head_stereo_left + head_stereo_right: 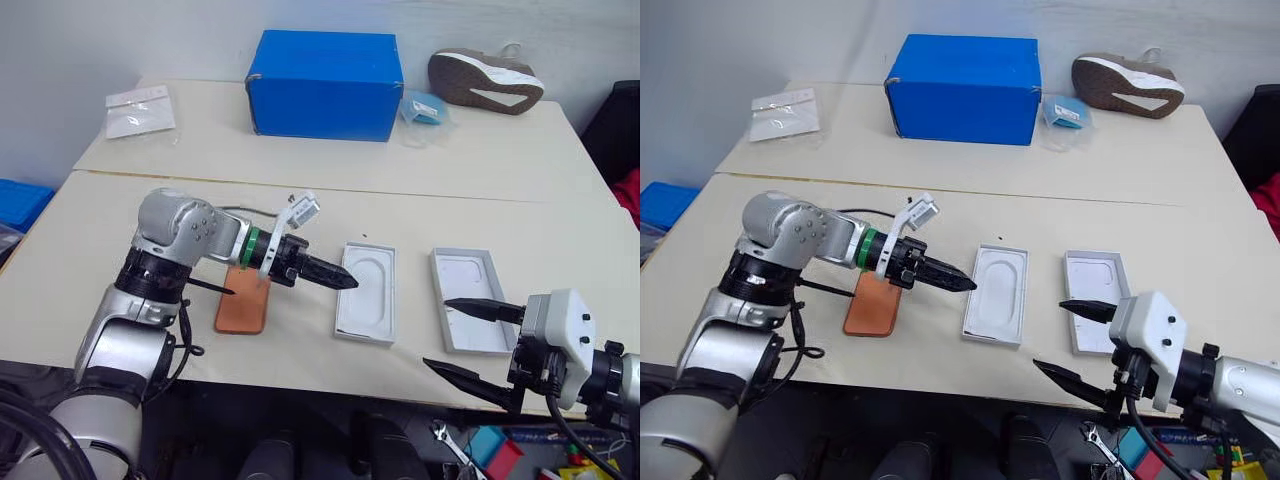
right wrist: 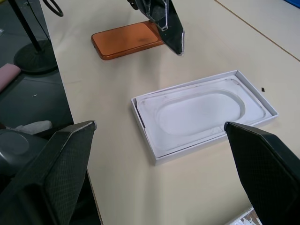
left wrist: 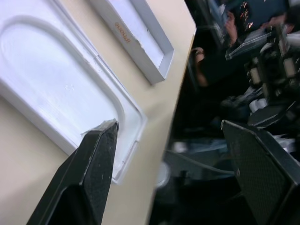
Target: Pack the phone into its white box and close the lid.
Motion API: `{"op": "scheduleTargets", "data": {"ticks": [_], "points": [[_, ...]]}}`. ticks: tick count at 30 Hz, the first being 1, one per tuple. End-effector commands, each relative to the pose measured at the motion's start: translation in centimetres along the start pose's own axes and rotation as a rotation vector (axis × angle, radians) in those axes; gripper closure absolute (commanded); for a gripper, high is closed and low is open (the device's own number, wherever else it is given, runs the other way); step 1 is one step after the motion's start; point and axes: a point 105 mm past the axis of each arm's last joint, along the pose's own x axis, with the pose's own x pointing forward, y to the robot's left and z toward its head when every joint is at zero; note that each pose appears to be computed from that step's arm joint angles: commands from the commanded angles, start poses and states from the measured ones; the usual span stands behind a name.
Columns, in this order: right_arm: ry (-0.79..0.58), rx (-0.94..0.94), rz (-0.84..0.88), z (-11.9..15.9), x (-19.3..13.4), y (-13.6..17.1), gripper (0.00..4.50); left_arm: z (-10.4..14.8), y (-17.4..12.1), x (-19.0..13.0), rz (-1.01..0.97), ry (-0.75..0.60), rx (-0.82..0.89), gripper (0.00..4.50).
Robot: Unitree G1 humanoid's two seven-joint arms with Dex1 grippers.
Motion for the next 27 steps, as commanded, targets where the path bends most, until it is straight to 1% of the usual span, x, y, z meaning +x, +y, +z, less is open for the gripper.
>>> {"op": "scheduleTargets", "data": {"ticks": [1,3,6,8,9,10,11,12,13,15,20,24,27], "points": [[-0.005,-0.041,-0.002,0.4,0.1,0.0,0.00,-0.4,-0.2,0.6,-0.003,0.036,0.316,1.43],[0.005,-0.040,-0.018,0.1,0.2,-0.2,0.00,-0.7,-0.5,1.3,-0.037,0.049,0.441,2.04],[0.015,-0.033,-0.029,-0.3,0.3,-0.5,0.00,-0.8,-0.4,1.7,-0.052,0.051,0.517,2.99],[0.017,-0.025,-0.025,-0.5,1.1,-0.7,0.40,-0.9,0.1,1.7,-0.041,0.057,0.587,3.60],[0.015,-0.026,-0.022,-0.5,1.5,-0.8,0.65,-1.0,0.4,1.7,-0.035,0.061,0.614,3.97],[0.015,-0.027,-0.020,-0.6,2.4,-1.1,0.98,-1.1,0.8,1.5,-0.020,0.065,0.644,4.29],[0.018,-0.031,-0.019,-0.7,3.3,-1.5,1.37,-1.1,1.1,1.2,-0.003,0.066,0.666,4.50],[0.024,-0.035,-0.019,-0.9,4.0,-1.8,1.64,-1.0,1.3,0.9,0.010,0.065,0.681,4.50],[0.030,-0.038,-0.019,-0.9,4.5,-2.1,2.06,-1.0,1.5,0.8,0.016,0.064,0.691,4.50],[0.065,-0.049,-0.053,-1.7,6.3,-3.5,2.76,-0.5,1.7,0.1,0.043,0.033,0.693,4.50],[0.148,-0.105,-0.091,-3.4,9.5,-5.6,4.49,0.3,1.8,-1.2,0.097,-0.033,0.691,4.50],[0.175,-0.128,-0.101,-4.0,10.9,-6.7,4.49,-0.2,1.9,-1.9,0.133,-0.057,0.668,4.50],[0.187,-0.142,-0.104,-4.4,11.3,-7.1,4.49,-0.5,1.9,-2.1,0.142,-0.061,0.660,4.50]]}}
